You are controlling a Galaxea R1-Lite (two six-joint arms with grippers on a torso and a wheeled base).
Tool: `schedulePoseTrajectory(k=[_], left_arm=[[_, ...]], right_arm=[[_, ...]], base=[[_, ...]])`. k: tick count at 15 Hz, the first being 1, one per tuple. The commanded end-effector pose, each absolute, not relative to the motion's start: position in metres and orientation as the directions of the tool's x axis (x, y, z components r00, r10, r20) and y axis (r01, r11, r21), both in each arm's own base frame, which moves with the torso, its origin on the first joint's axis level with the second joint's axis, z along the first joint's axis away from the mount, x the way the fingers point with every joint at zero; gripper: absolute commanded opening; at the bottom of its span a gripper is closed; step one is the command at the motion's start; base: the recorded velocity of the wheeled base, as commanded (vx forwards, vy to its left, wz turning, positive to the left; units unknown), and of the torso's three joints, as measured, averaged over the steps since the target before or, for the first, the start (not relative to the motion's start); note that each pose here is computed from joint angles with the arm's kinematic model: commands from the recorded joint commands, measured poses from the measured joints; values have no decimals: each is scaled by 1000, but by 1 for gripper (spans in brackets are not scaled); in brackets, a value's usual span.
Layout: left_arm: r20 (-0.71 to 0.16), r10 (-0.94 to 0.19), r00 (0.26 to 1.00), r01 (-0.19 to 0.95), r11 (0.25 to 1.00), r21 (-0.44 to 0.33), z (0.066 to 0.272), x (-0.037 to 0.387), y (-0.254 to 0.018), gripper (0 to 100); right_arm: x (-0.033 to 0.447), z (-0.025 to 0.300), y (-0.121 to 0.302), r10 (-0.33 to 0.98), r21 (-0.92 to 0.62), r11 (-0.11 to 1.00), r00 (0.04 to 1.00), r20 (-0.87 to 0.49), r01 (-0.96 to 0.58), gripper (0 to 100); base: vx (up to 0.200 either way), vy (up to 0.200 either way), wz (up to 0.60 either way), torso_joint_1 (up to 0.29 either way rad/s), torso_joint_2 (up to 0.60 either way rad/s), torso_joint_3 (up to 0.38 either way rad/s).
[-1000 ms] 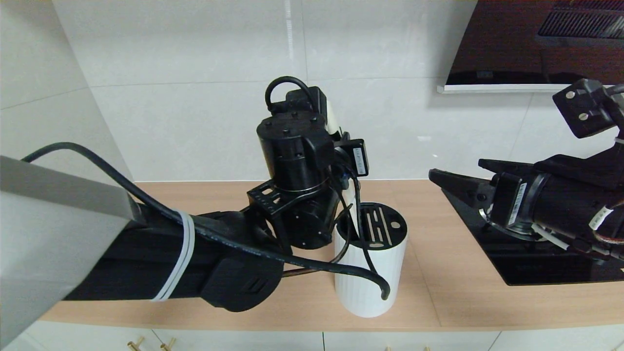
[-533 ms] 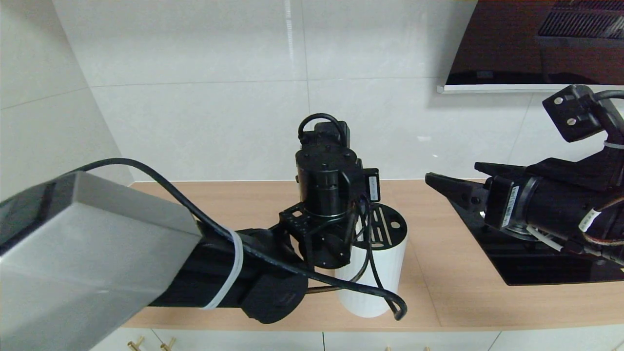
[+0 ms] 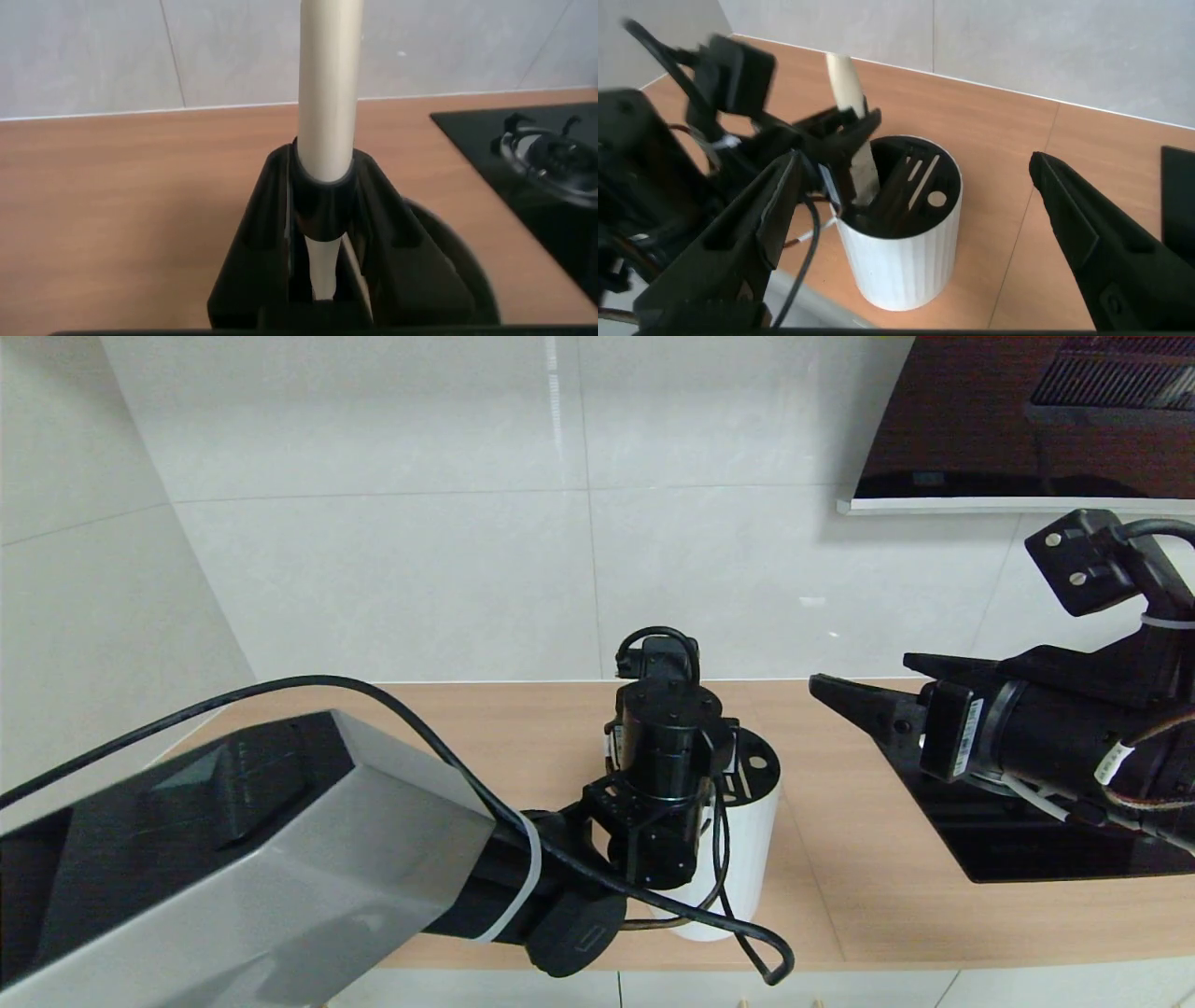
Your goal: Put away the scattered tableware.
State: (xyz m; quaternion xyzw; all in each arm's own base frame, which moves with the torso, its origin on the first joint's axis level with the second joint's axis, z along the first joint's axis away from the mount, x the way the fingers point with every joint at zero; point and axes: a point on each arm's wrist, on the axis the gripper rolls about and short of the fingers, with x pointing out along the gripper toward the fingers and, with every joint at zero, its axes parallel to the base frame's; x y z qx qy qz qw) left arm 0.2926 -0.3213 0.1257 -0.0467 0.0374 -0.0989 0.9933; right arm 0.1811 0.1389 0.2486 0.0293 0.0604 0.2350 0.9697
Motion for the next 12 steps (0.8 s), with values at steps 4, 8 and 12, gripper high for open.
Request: schedulePoseTrajectory(k=[4, 8, 12], left_arm=[[-71, -212, 975, 205, 974, -96, 122, 288, -325, 100], [-5, -224, 975, 220, 964, -148, 148, 279, -321, 100], [172, -251, 953, 291, 917, -272, 223, 249, -285, 100]], right_arm=[[181, 248, 139, 460, 85, 888, 882, -105, -453, 100], [181, 248, 139, 460, 85, 888, 882, -105, -453, 100], [180, 246, 139, 459, 84, 888, 881, -110, -452, 100]], base=[[0, 0, 0, 0, 0, 0], [0, 0, 0, 0, 0, 0], [0, 0, 0, 0, 0, 0]])
